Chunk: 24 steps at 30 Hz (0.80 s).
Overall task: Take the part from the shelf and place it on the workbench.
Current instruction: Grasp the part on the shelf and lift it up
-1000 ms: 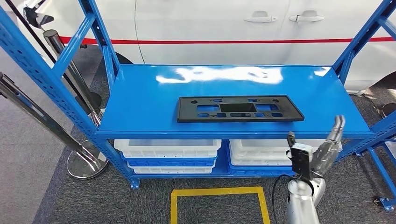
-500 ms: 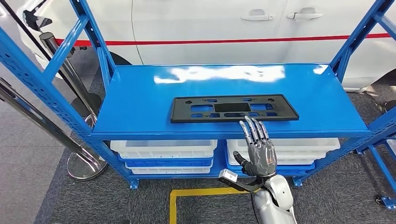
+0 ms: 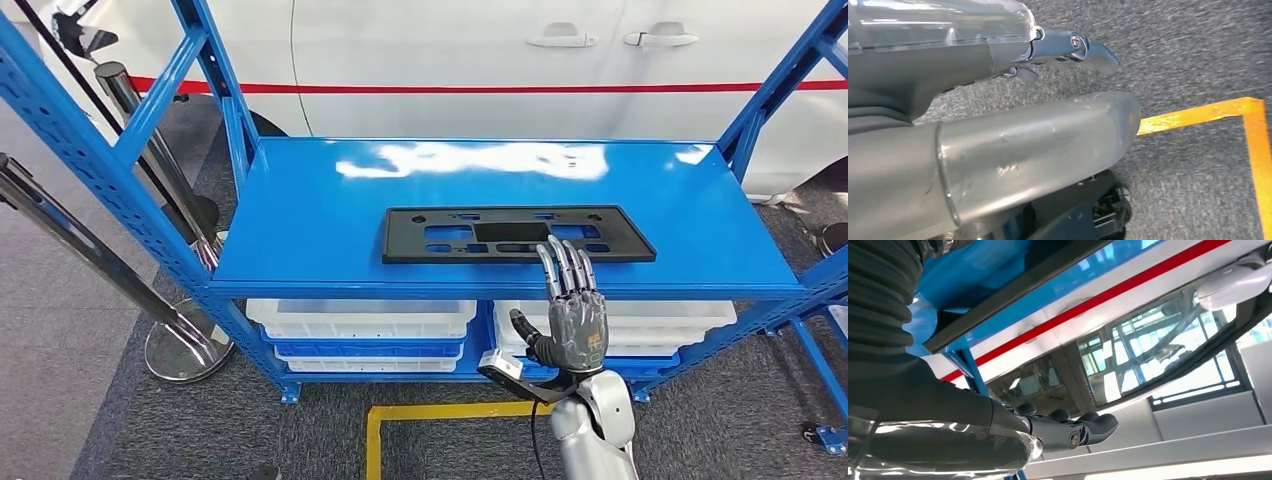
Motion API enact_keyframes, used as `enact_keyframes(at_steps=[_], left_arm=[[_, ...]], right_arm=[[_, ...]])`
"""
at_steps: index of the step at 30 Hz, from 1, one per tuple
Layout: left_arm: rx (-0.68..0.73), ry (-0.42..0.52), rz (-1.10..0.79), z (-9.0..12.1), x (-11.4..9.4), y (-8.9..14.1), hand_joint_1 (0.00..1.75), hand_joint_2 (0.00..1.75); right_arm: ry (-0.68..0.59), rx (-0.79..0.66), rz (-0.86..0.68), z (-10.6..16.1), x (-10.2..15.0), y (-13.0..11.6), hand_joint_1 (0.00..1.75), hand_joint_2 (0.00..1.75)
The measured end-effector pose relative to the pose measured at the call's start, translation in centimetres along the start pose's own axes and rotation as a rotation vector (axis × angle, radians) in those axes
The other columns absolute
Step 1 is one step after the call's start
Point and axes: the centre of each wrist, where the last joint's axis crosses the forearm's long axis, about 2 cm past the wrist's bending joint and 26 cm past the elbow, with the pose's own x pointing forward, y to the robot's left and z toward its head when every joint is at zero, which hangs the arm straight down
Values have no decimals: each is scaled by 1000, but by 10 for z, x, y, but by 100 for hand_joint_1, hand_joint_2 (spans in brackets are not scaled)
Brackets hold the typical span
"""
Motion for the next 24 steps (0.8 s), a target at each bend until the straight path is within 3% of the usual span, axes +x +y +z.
enact_keyframes(at_steps=[24], left_arm=[[-16, -27, -40, -3, 7, 0, 0, 0]], right_arm=[[53, -27, 32, -3, -6, -4, 0, 175]])
